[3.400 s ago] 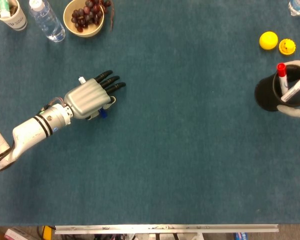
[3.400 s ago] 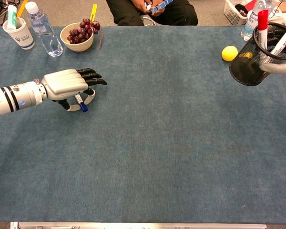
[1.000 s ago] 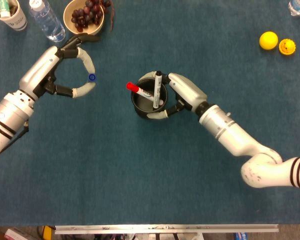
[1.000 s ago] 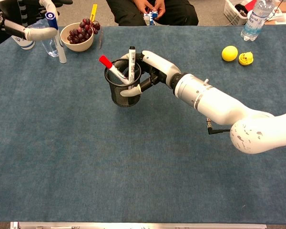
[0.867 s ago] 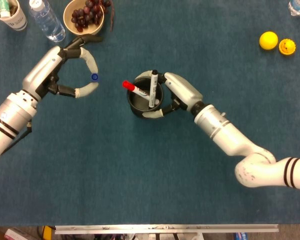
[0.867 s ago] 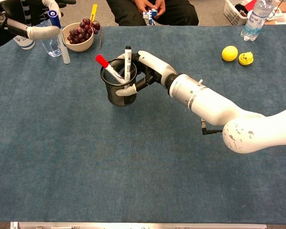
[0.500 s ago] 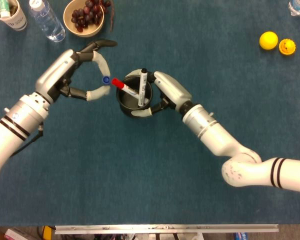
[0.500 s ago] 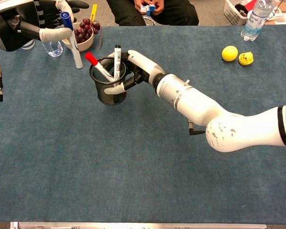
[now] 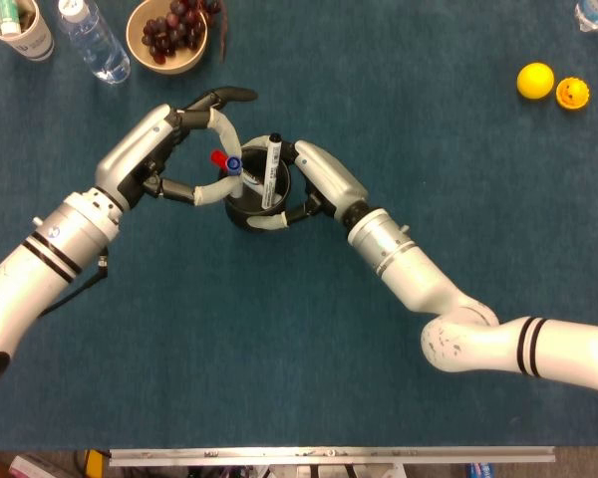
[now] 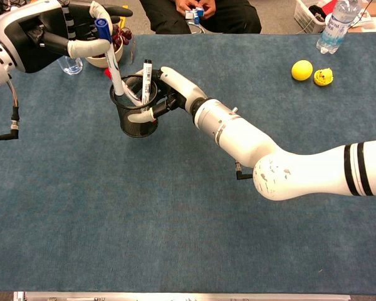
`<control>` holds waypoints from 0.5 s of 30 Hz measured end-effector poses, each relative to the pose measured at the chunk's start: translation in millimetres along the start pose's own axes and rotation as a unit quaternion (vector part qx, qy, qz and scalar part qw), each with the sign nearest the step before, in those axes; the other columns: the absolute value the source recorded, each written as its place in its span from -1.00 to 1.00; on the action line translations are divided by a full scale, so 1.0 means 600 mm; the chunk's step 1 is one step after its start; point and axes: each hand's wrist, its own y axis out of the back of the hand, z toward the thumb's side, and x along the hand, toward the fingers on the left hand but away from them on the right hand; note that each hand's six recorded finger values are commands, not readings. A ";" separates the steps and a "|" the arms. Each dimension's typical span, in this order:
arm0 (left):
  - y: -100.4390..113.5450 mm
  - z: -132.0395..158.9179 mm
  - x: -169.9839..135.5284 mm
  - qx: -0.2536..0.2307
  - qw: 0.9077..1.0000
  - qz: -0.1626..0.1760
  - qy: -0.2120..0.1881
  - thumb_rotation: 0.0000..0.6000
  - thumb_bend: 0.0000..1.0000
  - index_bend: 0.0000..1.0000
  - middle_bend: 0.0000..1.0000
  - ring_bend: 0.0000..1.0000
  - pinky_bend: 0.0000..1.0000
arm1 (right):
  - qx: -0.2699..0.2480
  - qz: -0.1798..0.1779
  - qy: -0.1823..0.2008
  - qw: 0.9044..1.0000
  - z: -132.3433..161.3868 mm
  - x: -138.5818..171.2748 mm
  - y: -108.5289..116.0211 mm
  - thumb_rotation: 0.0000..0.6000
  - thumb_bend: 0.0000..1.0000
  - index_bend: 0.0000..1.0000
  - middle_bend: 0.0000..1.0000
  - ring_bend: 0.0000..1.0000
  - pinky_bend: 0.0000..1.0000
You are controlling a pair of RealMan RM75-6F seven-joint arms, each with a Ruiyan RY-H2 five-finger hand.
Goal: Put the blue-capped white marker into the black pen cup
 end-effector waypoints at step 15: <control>-0.001 -0.020 0.008 -0.001 1.000 -0.001 0.017 1.00 -0.41 -0.25 -0.83 -1.00 -1.00 | -0.013 0.001 0.004 1.000 0.005 -0.001 -0.007 1.00 -0.13 -0.09 -0.14 -0.33 -0.33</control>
